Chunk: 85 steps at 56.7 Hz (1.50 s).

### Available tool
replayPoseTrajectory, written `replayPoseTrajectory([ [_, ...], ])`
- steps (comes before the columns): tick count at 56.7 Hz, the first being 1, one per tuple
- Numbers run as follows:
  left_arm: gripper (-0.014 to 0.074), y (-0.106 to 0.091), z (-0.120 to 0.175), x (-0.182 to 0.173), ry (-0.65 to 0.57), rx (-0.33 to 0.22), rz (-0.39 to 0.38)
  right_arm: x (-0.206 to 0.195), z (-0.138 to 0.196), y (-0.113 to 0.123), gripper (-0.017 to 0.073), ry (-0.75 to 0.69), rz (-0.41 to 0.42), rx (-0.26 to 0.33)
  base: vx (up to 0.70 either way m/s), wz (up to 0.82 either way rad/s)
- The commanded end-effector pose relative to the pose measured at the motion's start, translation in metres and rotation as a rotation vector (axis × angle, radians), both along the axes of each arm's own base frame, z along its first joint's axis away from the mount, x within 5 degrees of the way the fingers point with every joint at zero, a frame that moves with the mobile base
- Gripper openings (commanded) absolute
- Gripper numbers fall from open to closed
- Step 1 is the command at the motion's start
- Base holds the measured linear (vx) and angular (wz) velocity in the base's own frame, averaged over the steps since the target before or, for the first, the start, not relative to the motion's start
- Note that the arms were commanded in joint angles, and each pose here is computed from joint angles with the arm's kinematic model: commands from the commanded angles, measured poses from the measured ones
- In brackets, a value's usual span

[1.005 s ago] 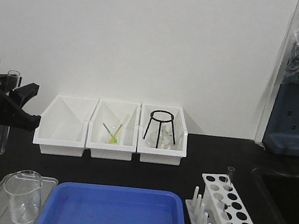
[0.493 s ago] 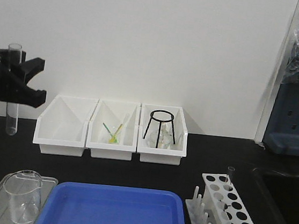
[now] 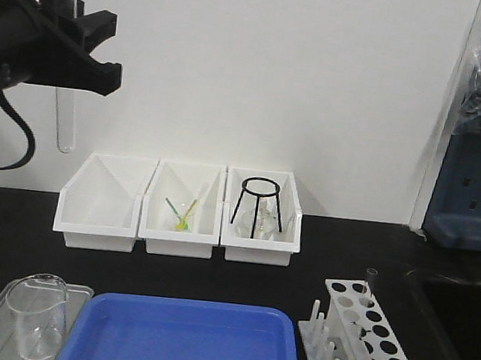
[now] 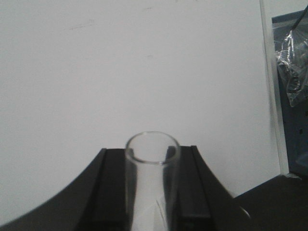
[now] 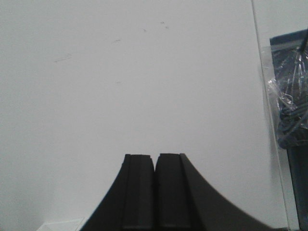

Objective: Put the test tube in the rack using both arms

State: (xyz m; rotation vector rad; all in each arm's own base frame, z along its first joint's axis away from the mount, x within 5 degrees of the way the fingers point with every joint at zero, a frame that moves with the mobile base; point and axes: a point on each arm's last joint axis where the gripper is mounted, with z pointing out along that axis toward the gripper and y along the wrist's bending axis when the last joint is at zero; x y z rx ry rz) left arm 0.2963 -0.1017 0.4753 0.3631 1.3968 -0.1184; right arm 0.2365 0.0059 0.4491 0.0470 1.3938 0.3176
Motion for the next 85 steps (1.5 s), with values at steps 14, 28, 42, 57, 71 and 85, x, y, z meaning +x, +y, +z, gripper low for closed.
replayPoseTrajectory([
  [14, -0.0007, -0.036, 0.023, -0.016, -0.087, -0.04, -0.141, -0.006, 0.012, 0.024, 0.0029, -0.113, 0.25, -0.175, 0.0, 0.0],
  [28, -0.0007, -0.056, 0.043, -0.026, -0.121, -0.062, -0.202, 0.002, 0.004, 0.036, 0.0117, -0.127, 0.414, -0.176, 0.0, 0.0],
  [42, -0.0007, -0.071, 0.06, -0.033, -0.132, -0.081, -0.238, -0.001, 0.007, 0.041, 0.037, -0.169, 0.497, -0.134, 0.0, 0.0],
  [57, -0.0007, -0.096, 0.056, -0.038, -0.115, -0.086, -0.311, -0.005, 0.008, 0.044, 0.0448, -0.175, 0.56, -0.105, 0.0, 0.0],
  [71, -0.0007, -0.11, 0.053, -0.045, -0.108, -0.085, -0.358, -0.008, 0.003, 0.051, 0.0448, -0.146, 0.638, -0.15, 0.0, 0.0],
  [85, -0.0007, -0.114, 0.052, -0.045, -0.102, -0.084, -0.368, 0.0, -0.01, 0.079, 0.0448, -0.102, 0.754, -0.139, 0.0, 0.0],
])
